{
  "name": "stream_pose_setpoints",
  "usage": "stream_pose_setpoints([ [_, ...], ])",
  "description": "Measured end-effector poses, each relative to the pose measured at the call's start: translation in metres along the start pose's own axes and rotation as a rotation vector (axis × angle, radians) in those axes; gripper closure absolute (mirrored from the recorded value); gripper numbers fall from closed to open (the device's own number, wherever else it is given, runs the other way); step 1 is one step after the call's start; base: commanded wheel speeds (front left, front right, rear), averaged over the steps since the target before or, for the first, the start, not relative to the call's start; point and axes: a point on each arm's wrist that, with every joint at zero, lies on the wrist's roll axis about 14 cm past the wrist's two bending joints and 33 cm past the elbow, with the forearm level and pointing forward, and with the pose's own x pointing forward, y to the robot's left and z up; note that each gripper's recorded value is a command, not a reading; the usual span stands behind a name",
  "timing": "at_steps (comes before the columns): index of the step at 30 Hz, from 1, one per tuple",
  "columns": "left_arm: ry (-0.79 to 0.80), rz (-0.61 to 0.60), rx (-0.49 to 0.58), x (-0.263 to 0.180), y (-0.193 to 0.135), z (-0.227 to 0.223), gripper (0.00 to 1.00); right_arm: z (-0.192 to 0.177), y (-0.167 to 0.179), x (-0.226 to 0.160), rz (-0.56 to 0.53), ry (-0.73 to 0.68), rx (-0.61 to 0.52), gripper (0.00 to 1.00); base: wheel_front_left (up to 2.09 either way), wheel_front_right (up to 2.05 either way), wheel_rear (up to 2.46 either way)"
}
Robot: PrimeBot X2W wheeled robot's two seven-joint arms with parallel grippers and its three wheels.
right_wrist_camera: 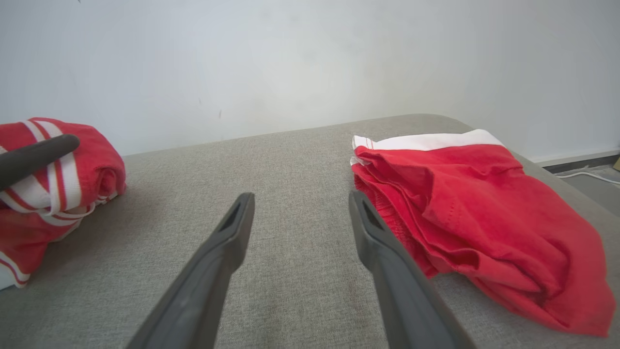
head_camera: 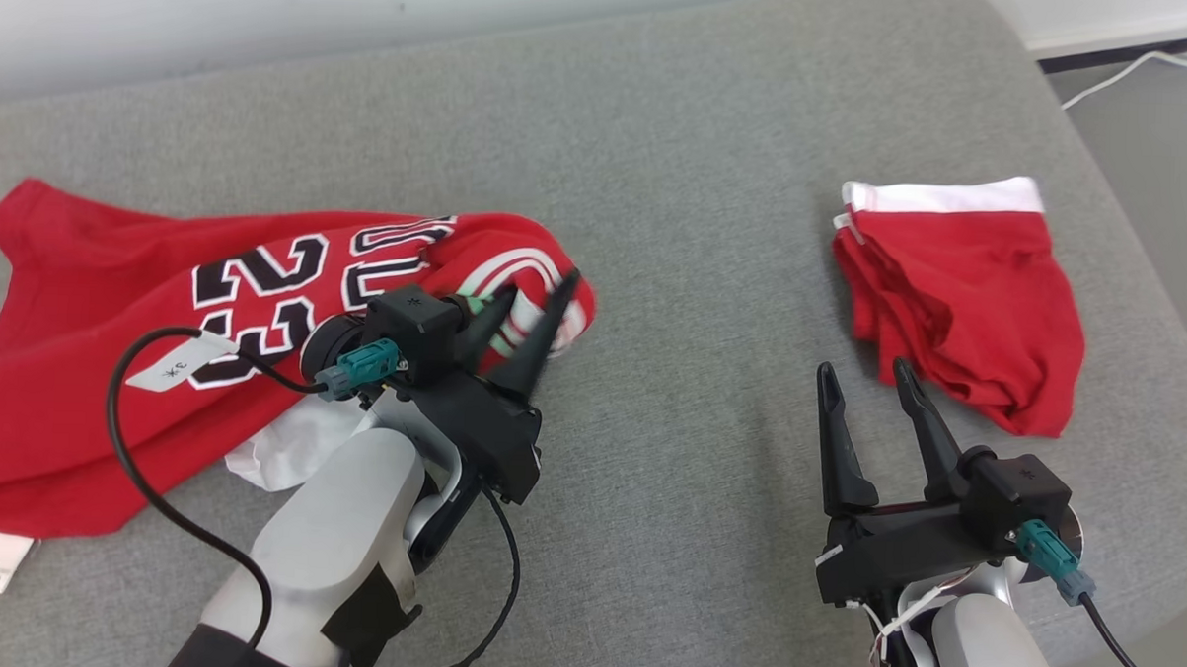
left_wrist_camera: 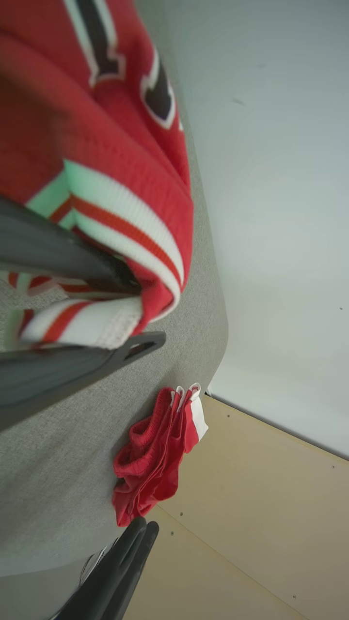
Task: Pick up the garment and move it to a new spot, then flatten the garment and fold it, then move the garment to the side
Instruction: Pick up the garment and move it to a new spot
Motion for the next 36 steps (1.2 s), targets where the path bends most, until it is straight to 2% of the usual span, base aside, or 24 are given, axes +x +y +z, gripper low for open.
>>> stream_pose_setpoints([
  [6,0.019,0.012,0.009,-0.012,-0.005,-0.002,0.0,0.006,0.003,-0.006,0.003,-0.016,0.007,0.0,0.0,0.0,0.0],
  [12,0.064,0.117,0.003,-0.05,0.01,-0.014,0.0,0.013,0.024,-0.003,0.061,-0.039,0.025,0.0,0.0,0.0,0.0],
  [16,0.069,0.238,0.016,-0.082,0.031,-0.012,0.0,0.016,0.043,-0.003,0.113,-0.05,0.038,0.0,0.0,0.0,0.0],
  [26,0.018,0.546,0.167,-0.175,0.078,0.02,0.0,0.019,0.101,-0.008,0.282,-0.056,0.059,0.0,0.0,0.0,0.0],
  [33,-0.005,0.759,0.2,-0.25,0.102,0.032,0.0,0.02,0.143,-0.008,0.408,-0.054,0.06,0.0,0.0,0.0,0.0],
  [36,-0.01,0.811,0.201,-0.27,0.106,0.034,0.0,0.017,0.155,-0.008,0.447,-0.043,0.055,0.0,0.0,0.0,0.0],
])
